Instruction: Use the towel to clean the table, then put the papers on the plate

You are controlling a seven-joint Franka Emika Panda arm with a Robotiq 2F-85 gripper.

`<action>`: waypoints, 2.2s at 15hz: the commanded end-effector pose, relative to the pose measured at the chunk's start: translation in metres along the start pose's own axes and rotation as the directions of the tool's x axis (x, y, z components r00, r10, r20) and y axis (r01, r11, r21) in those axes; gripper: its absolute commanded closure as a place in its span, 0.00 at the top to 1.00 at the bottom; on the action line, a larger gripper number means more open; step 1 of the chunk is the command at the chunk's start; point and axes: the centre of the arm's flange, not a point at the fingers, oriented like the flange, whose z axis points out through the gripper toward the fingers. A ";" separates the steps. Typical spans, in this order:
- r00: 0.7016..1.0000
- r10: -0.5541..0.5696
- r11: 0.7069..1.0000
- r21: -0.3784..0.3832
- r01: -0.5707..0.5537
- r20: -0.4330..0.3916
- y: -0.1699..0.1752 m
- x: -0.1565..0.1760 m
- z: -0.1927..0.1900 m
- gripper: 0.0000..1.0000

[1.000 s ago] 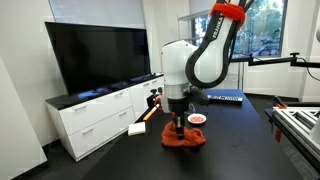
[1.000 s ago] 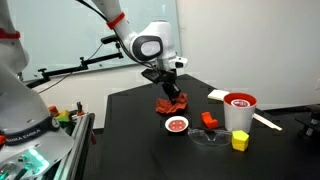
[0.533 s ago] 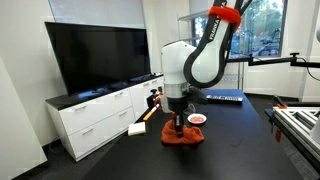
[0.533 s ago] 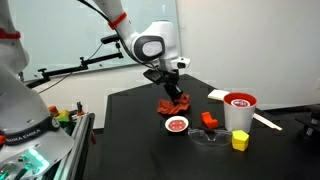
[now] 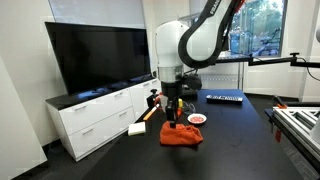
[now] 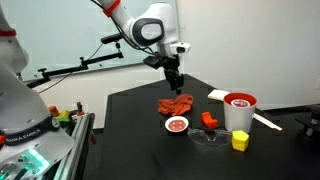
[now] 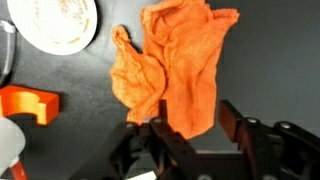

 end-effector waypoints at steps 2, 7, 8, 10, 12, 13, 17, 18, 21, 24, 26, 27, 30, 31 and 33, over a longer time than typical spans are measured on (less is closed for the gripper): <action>1.000 0.024 0.999 -0.031 -0.024 -0.005 -0.006 0.005 -0.067 0.97; 0.999 0.041 0.996 -0.084 -0.039 0.033 -0.007 0.004 -0.078 1.00; 0.998 0.045 0.995 -0.093 -0.041 0.038 -0.007 0.005 -0.077 1.00; 0.997 0.055 0.993 -0.107 -0.049 0.050 -0.007 0.007 -0.077 1.00; 0.996 0.077 0.991 -0.116 -0.070 0.054 -0.005 0.020 -0.073 1.00; 0.994 0.099 0.988 -0.128 -0.092 0.049 -0.002 0.033 -0.066 1.00; 0.979 0.203 0.969 -0.149 -0.197 0.027 0.018 0.082 -0.031 1.00; 0.973 0.230 0.963 -0.149 -0.225 0.017 0.023 0.094 -0.021 1.00; 0.972 0.234 0.964 -0.132 -0.231 0.011 0.032 0.084 -0.005 1.00; 0.965 0.262 0.956 -0.134 -0.261 -0.007 0.035 0.102 0.005 1.00; 0.968 0.252 0.960 -0.126 -0.251 -0.006 0.033 0.102 0.004 1.00; 0.976 0.216 0.968 -0.128 -0.214 -0.004 0.033 0.103 0.010 1.00; 0.992 0.126 0.985 -0.123 -0.124 0.014 0.037 0.107 0.032 1.00; 0.996 0.084 0.990 -0.118 -0.082 0.013 0.040 0.110 0.038 1.00; 1.000 0.030 0.994 -0.109 -0.030 0.000 0.047 0.118 0.049 1.00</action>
